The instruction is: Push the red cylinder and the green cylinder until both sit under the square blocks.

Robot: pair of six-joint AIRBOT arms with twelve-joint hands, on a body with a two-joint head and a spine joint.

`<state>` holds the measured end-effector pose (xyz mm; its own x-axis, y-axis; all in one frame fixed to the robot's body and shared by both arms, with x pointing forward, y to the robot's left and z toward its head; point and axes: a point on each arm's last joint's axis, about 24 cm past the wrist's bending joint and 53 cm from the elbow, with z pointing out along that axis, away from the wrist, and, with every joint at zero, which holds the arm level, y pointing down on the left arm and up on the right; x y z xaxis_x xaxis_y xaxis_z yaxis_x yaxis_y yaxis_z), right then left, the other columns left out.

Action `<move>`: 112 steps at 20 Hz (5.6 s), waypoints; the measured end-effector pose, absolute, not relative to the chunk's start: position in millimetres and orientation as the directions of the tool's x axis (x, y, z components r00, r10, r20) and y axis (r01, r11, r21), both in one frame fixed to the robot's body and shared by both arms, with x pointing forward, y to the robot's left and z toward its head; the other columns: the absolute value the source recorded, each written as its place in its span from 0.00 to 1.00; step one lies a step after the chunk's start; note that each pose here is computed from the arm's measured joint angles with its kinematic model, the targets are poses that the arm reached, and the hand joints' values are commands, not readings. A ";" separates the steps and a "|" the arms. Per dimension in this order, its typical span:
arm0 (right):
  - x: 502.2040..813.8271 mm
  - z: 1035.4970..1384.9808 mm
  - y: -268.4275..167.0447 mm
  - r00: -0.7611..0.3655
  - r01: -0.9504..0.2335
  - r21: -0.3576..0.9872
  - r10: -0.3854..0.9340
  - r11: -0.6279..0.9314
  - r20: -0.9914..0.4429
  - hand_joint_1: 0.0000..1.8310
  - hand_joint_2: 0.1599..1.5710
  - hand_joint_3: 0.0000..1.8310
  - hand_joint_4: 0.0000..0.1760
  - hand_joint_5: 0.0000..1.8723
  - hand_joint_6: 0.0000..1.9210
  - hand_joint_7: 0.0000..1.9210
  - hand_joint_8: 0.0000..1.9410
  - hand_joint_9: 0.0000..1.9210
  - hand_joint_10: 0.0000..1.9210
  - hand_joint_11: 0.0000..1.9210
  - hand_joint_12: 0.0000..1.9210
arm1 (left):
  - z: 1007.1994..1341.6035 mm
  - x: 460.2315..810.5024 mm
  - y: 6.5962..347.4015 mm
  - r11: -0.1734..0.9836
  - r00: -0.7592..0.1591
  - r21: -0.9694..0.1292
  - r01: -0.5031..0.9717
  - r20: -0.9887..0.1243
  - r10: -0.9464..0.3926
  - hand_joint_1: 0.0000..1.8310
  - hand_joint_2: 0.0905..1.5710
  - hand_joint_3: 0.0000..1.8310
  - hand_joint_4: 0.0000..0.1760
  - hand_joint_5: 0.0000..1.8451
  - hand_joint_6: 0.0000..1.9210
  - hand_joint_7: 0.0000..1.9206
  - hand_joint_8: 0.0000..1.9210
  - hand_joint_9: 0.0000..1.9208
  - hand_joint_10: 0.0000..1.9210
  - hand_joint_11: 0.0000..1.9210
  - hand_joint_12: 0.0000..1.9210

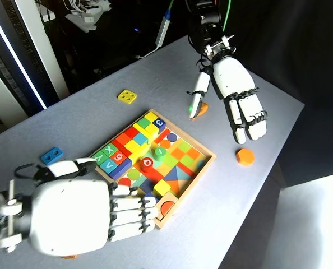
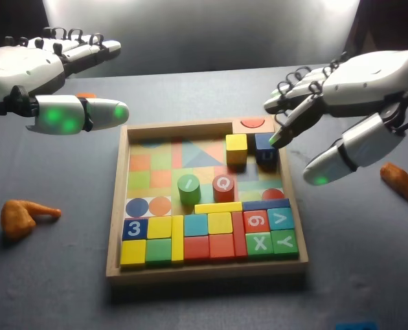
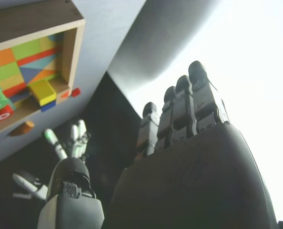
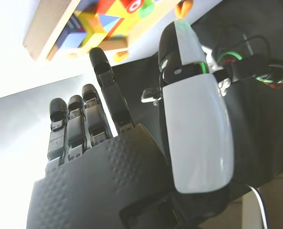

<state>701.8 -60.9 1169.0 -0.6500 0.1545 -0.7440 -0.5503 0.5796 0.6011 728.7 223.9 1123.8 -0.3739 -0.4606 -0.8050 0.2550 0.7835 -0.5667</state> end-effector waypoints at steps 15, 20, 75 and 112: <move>694.2 1154.2 -17.2 -0.669 -0.592 0.601 0.089 0.537 -0.738 0.14 0.61 0.00 0.75 0.28 0.00 0.04 0.00 0.00 0.00 0.00 0.13 | 1121.9 733.1 227.8 0.784 -0.371 -0.573 0.239 -0.800 -0.472 0.00 0.66 0.00 0.73 0.01 0.00 0.00 0.00 0.00 0.00 0.00 0.08; 694.7 1150.5 -13.9 -0.664 -0.600 0.589 0.072 0.541 -0.744 0.16 0.62 0.00 0.76 0.28 0.00 0.04 0.00 0.00 0.00 0.00 0.12 | 1121.0 733.4 226.2 0.783 -0.372 -0.574 0.240 -0.799 -0.472 0.00 0.68 0.00 0.66 0.01 0.00 0.00 0.00 0.00 0.00 0.00 0.13; 692.0 1133.6 5.2 -0.690 -0.589 0.607 0.059 0.534 -0.722 0.16 0.63 0.00 0.86 0.27 0.00 0.04 0.00 0.00 0.00 0.00 0.17 | 1121.2 736.0 225.2 0.783 -0.372 -0.575 0.238 -0.798 -0.474 0.00 0.65 0.00 0.94 0.00 0.00 0.00 0.00 0.00 0.00 0.01 0.00; 695.4 1135.0 -44.2 -0.715 -0.530 0.617 0.086 0.582 -0.694 0.17 0.66 0.00 0.77 0.30 0.00 0.03 0.00 0.00 0.00 0.00 0.15 | 1114.2 734.3 233.4 0.792 -0.383 -0.572 0.213 -0.795 -0.471 0.00 0.67 0.00 0.76 0.00 0.00 0.00 0.00 0.00 0.00 0.00 0.07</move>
